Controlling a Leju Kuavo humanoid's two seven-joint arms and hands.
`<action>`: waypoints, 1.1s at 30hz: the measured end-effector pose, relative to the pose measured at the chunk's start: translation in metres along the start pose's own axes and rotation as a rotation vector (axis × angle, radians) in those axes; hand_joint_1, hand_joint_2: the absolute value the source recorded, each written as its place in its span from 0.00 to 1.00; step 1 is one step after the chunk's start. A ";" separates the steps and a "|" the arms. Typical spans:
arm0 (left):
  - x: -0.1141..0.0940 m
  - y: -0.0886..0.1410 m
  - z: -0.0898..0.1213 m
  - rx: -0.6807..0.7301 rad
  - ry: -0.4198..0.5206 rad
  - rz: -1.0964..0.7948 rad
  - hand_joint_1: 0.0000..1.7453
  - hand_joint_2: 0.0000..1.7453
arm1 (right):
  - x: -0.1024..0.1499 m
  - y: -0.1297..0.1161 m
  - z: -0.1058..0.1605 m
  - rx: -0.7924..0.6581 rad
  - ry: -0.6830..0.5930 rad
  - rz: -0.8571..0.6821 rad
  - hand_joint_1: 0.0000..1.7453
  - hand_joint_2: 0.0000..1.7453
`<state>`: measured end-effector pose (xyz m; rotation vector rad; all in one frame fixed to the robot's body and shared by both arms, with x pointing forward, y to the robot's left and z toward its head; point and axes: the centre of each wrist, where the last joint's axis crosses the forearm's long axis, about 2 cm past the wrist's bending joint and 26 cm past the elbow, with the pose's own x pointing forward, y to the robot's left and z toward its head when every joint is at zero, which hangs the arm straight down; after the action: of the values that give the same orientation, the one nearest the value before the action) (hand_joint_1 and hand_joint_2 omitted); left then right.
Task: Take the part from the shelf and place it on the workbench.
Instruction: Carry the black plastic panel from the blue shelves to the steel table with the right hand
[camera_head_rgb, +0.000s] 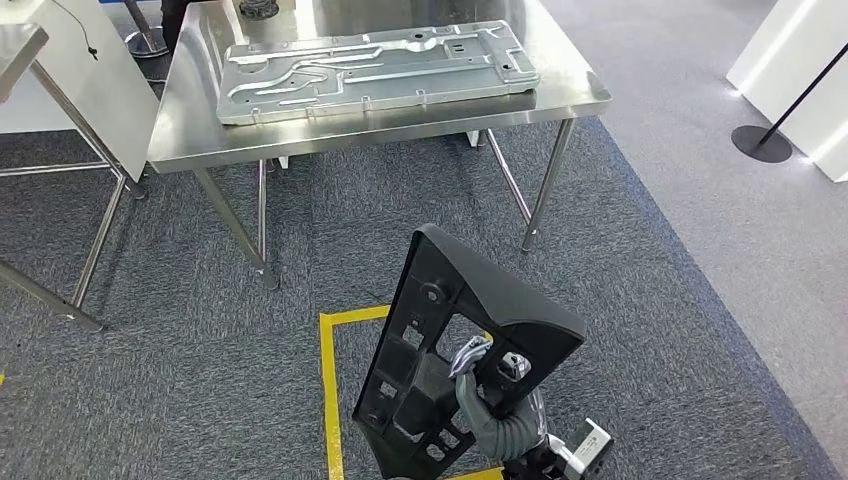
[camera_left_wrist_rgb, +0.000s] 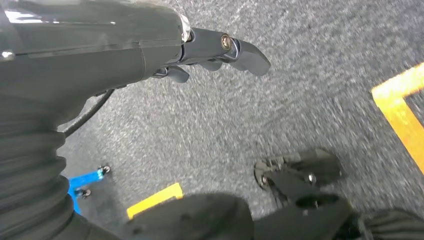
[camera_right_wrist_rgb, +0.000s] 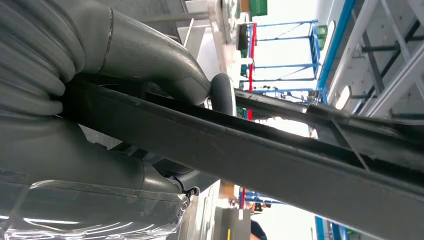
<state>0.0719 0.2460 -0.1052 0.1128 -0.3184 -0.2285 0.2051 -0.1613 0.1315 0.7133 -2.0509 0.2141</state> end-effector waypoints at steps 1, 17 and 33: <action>0.000 0.000 0.000 0.000 -0.001 0.000 0.00 1.00 | 0.000 0.000 0.000 -0.001 -0.001 0.000 0.78 1.00; 0.007 0.000 -0.001 -0.004 -0.015 0.003 0.00 1.00 | 0.000 0.000 -0.001 0.006 -0.002 0.000 0.78 1.00; 0.003 -0.001 0.000 -0.003 -0.017 0.005 0.00 1.00 | 0.001 -0.003 -0.002 0.014 -0.002 0.047 0.78 1.00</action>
<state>0.0750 0.2445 -0.1046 0.1069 -0.3357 -0.2253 0.2078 -0.1631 0.1337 0.6744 -2.0718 0.2544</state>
